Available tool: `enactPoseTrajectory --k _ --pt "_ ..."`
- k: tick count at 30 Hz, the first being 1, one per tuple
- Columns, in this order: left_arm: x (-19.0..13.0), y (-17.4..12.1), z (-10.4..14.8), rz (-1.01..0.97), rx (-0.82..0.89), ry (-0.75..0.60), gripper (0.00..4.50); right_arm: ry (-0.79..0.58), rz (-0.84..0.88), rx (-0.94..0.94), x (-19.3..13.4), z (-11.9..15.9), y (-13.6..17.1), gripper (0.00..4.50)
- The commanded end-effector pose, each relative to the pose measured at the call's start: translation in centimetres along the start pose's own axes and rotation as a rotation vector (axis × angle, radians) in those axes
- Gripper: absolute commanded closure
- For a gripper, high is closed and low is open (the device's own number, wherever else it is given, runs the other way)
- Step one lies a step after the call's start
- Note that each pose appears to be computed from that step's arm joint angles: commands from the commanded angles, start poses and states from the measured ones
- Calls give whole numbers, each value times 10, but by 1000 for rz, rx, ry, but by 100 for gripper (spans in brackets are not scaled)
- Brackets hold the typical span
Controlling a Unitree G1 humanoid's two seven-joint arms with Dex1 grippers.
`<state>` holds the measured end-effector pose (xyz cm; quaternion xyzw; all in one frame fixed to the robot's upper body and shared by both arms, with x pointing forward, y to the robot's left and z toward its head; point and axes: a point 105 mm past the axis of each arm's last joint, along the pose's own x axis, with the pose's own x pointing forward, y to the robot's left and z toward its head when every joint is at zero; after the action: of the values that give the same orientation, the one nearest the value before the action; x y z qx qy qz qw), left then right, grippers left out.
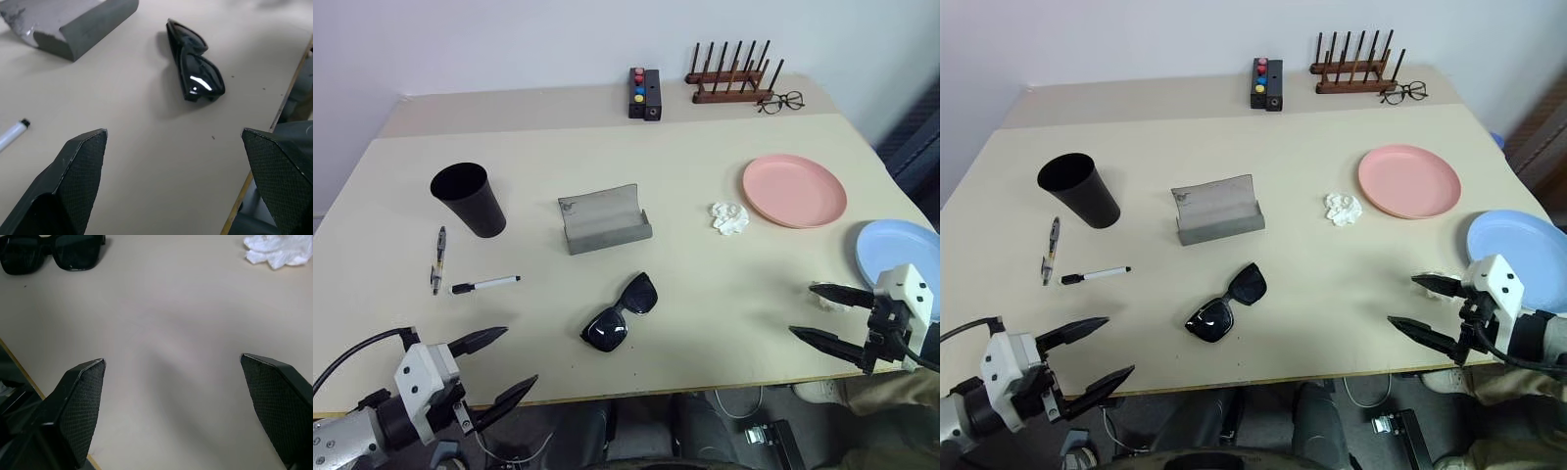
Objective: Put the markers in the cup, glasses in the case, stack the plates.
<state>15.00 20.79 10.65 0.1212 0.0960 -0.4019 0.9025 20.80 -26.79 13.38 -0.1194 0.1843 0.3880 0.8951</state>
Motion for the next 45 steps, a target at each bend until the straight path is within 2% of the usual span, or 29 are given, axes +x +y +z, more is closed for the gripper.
enactPoseTrajectory --k 1,14,20,29,37,45 --pt "-2 -1 7 -5 19 -8 0 -41 20 -17 3 8 5 4" --pt "18 2 17 -7 25 -28 0 -73 -8 -19 4 8 -1 4" --pt "18 15 13 47 39 -32 0 -62 11 -15 8 -4 -5 4" --pt "15 16 14 68 60 -41 0 -106 60 -108 20 3 -17 4" --pt "18 28 26 70 76 -48 0 -173 267 -198 38 35 6 4" --pt "25 76 45 75 93 -19 0 -180 575 -348 73 64 25 4"
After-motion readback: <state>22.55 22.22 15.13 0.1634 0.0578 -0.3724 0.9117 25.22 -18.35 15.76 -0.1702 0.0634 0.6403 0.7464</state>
